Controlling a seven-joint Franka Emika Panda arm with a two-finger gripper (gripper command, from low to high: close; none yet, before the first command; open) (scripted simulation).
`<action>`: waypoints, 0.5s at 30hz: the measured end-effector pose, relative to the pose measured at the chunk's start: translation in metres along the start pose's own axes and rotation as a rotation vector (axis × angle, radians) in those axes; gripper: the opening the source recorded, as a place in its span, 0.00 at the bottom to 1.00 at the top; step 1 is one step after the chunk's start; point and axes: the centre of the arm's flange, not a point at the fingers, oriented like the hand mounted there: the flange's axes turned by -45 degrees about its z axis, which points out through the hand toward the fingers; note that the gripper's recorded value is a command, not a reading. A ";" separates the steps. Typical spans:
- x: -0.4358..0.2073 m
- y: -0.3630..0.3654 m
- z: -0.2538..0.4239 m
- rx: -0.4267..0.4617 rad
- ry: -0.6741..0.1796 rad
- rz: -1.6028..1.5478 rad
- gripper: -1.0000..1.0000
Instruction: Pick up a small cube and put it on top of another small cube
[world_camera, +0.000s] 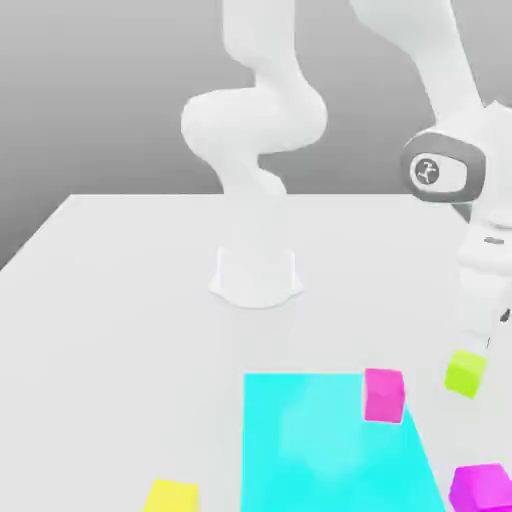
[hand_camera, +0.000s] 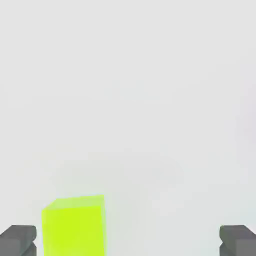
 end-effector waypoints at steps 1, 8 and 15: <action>-0.001 -0.003 0.012 0.004 -0.005 -0.006 0.50; -0.004 -0.006 0.063 0.006 -0.011 -0.013 0.00; -0.003 -0.006 0.045 0.007 -0.010 -0.012 0.00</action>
